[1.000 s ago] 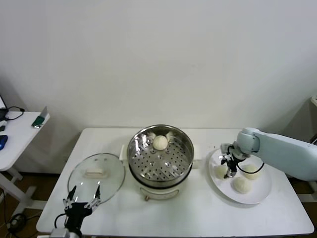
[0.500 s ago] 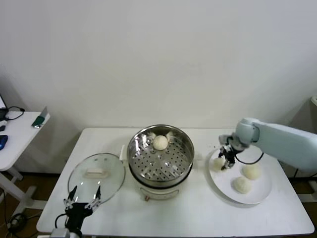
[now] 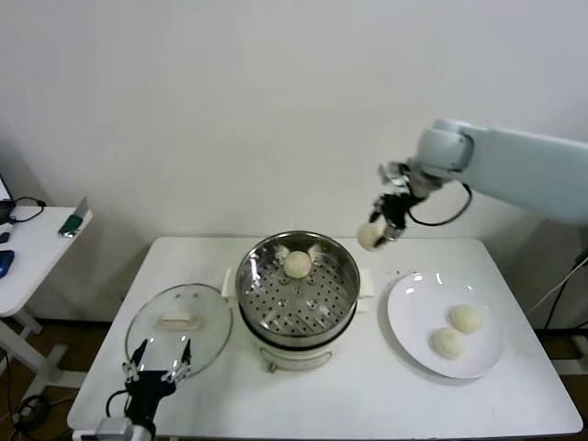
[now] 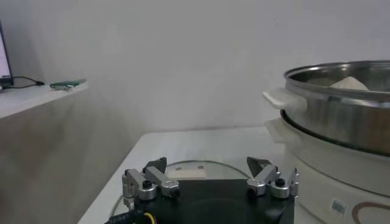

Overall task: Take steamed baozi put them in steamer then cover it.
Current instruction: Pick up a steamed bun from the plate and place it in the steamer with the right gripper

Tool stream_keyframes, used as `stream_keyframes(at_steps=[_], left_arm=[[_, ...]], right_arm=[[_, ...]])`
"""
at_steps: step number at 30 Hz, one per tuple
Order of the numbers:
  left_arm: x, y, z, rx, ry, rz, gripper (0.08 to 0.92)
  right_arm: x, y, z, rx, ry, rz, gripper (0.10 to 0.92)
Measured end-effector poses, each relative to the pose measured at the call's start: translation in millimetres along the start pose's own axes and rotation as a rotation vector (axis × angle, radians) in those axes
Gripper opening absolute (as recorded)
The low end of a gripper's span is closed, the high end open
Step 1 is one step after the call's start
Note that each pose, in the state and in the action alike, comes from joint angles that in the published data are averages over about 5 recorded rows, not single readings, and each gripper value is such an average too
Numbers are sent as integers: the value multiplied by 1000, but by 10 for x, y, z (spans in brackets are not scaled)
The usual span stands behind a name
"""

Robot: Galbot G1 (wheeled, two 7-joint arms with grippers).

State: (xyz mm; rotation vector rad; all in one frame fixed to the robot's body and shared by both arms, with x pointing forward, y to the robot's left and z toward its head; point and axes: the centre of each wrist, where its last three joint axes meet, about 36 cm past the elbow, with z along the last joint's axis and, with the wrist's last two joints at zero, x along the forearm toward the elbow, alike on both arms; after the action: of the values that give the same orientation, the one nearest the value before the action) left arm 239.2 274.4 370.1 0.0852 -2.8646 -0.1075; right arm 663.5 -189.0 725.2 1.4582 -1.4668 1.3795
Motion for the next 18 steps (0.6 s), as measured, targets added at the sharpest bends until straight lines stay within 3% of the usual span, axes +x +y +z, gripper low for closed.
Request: stream_keyframes(at_steps=[9, 18], left_arm=[[-15, 27, -36, 3, -5, -8, 823], [-25, 36, -47, 7, -6, -16, 823]], right_arm=[[-380, 6, -1038, 98, -7, -42, 585], [-1022, 63, -1527, 155, 39, -74, 585]])
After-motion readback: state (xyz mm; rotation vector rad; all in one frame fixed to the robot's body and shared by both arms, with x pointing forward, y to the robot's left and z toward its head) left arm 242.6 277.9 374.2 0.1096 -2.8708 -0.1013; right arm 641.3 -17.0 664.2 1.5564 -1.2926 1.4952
